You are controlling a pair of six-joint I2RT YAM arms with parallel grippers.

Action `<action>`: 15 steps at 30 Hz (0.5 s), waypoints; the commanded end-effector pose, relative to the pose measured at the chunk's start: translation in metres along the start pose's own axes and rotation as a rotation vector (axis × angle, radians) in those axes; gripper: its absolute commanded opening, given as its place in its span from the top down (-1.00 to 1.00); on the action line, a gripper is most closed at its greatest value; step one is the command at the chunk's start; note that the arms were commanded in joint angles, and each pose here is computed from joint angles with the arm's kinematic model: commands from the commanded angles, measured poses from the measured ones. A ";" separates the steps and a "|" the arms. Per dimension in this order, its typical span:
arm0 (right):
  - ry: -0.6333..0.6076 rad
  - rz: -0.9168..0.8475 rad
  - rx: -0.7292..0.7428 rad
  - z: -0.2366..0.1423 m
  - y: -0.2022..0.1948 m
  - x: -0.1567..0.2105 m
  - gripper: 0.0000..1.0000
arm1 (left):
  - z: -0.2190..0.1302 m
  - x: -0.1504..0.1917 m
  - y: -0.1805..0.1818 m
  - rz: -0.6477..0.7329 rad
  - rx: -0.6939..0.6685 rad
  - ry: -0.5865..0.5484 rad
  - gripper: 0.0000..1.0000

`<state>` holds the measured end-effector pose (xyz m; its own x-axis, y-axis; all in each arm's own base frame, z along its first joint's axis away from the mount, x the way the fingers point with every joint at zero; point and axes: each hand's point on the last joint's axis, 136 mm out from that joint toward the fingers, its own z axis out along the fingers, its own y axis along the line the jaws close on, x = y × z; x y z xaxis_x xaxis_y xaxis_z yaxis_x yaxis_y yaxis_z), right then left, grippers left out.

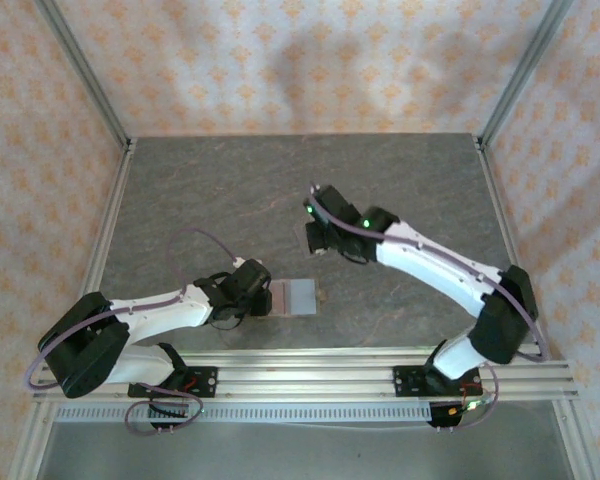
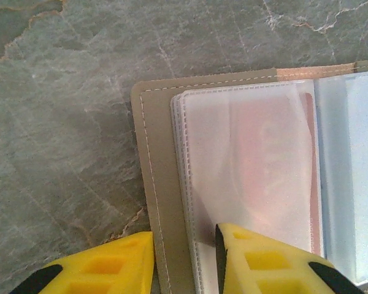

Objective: Put the credit cards into the card holder

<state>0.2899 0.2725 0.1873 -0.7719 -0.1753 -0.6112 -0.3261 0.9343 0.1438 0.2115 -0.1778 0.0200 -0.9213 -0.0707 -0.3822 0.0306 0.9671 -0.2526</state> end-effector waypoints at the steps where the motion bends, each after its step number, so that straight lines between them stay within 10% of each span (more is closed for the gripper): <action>1: -0.118 0.160 -0.243 0.000 0.035 0.001 1.00 | 0.000 0.009 0.017 0.005 -0.069 0.015 0.41; 15: -0.215 0.366 -0.598 0.043 0.080 0.069 1.00 | 0.000 0.010 0.020 0.017 -0.092 0.029 0.45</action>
<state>0.2258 0.3268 0.0849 -0.8241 0.1055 -0.5565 -0.3236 0.7187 0.6155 0.2119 -0.1757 0.0196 -0.9200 -0.0708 -0.3855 0.0271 0.9697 -0.2426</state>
